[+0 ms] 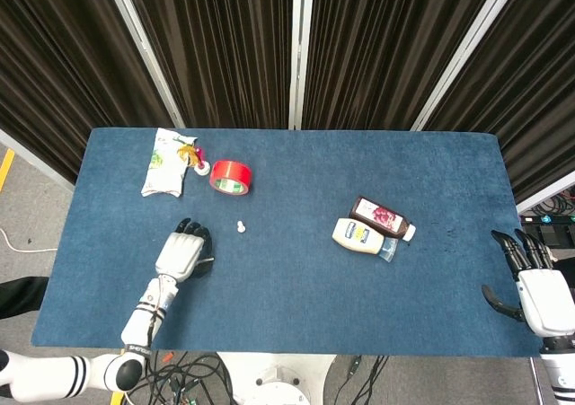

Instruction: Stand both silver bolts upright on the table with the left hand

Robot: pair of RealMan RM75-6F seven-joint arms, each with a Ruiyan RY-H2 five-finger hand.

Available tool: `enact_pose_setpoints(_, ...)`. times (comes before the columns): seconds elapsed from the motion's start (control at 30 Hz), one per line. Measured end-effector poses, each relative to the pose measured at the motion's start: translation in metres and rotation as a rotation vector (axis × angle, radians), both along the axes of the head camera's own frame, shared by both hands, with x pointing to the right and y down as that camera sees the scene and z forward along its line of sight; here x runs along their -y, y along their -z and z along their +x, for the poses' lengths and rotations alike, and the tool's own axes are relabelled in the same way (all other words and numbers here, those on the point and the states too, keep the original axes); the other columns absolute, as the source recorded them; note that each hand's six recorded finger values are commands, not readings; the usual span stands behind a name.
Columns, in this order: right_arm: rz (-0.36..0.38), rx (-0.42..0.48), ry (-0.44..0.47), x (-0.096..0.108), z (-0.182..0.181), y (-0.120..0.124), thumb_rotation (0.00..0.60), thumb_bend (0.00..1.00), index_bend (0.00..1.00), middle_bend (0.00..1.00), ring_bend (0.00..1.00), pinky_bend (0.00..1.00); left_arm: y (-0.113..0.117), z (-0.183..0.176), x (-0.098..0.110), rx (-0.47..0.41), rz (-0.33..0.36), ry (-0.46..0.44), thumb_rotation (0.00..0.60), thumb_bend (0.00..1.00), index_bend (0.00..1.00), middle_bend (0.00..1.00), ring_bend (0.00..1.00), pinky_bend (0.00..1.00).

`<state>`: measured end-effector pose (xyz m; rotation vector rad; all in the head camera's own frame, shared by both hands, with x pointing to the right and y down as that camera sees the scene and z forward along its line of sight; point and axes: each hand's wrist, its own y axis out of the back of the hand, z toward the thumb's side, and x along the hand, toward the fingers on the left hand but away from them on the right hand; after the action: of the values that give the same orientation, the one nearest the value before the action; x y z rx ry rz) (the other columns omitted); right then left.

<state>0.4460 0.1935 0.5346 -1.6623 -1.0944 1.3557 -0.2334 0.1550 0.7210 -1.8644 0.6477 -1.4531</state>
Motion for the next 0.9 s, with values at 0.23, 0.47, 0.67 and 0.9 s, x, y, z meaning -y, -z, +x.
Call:
enact_pose_setpoints(0.23,0.001,0.001,0.005,0.001,-0.002,0.0,0.6,0.21,0.03,0.13,0.0,0.0,-0.007,-0.002,-0.007,0.021,-0.021,0.009,0.579,0.3,0.5,0.26,0.14,0.08)
enact_pose_setpoints(0.47,0.002,-0.001,0.001,0.0,-0.001,0.001,0.6,0.21,0.03,0.13,0.0,0.0,-0.011,0.0,-0.005,0.009,-0.037,0.037,0.581,0.3,0.5,0.25,0.14,0.08)
enact_pose_setpoints(0.67,0.003,-0.001,-0.001,-0.001,-0.001,0.001,0.6,0.21,0.03,0.13,0.0,0.0,-0.014,0.005,-0.005,0.0,-0.05,0.035,0.579,0.31,0.51,0.26,0.14,0.08)
enact_pose_setpoints(0.9,0.003,-0.002,-0.004,-0.001,0.0,0.001,0.6,0.21,0.03,0.13,0.0,0.0,-0.017,0.005,-0.005,0.007,-0.057,0.035,0.582,0.36,0.55,0.26,0.14,0.08)
